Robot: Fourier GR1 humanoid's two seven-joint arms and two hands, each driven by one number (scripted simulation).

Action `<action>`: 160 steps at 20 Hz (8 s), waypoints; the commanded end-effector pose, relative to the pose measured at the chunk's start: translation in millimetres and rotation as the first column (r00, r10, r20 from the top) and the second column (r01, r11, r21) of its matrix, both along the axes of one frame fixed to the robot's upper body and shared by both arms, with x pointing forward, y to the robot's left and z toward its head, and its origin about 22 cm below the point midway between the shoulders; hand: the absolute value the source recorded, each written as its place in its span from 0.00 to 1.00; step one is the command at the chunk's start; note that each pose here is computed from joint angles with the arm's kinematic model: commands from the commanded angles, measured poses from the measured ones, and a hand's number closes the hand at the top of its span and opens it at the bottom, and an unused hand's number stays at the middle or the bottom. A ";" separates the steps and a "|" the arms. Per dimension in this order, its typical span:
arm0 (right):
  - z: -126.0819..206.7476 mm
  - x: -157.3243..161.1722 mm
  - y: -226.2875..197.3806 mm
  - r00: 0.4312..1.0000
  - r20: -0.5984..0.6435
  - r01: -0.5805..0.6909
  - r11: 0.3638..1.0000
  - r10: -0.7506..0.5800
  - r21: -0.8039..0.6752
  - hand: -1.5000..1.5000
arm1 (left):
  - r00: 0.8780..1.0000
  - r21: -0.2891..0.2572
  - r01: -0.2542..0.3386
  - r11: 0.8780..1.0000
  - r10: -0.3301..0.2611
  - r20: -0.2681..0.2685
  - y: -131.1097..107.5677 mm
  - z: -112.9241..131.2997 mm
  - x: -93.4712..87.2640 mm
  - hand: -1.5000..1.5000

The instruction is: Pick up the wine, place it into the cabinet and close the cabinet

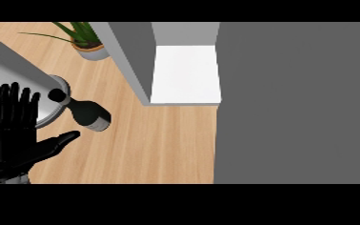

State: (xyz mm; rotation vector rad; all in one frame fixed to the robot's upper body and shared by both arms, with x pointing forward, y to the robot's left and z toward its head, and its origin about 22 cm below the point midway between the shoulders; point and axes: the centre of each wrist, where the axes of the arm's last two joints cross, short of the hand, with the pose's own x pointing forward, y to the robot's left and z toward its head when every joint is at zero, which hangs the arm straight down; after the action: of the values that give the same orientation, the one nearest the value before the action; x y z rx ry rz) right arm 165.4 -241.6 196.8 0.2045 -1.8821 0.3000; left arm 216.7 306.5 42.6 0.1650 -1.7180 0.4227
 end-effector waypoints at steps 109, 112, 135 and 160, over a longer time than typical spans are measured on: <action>6.6 -16.0 -6.3 0.999 0.026 -0.046 0.998 0.045 0.052 0.00 | 0.864 0.128 0.445 0.886 -0.463 0.199 -144.2 40.3 -2.5 1.00; 8.4 -32.8 3.2 0.998 0.041 -0.052 0.997 0.050 0.052 0.00 | 0.857 0.082 0.469 0.879 -0.475 0.201 -185.0 53.7 -9.7 1.00; 10.8 -42.3 -3.7 0.997 0.053 -0.051 0.998 0.049 0.028 0.00 | 0.911 0.155 0.343 0.926 -0.368 0.185 -267.1 91.5 59.1 1.00; 18.9 -28.4 -5.7 0.997 0.047 -0.061 0.998 0.060 0.019 0.00 | 0.952 0.203 0.250 0.947 -0.279 0.130 -259.5 5.1 75.4 1.00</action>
State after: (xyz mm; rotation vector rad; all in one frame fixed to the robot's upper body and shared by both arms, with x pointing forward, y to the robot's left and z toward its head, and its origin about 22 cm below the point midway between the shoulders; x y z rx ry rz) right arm 169.5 -246.0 201.4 0.2067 -1.8816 0.3093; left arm 291.1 47.3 59.7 -0.0053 -1.9028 0.1042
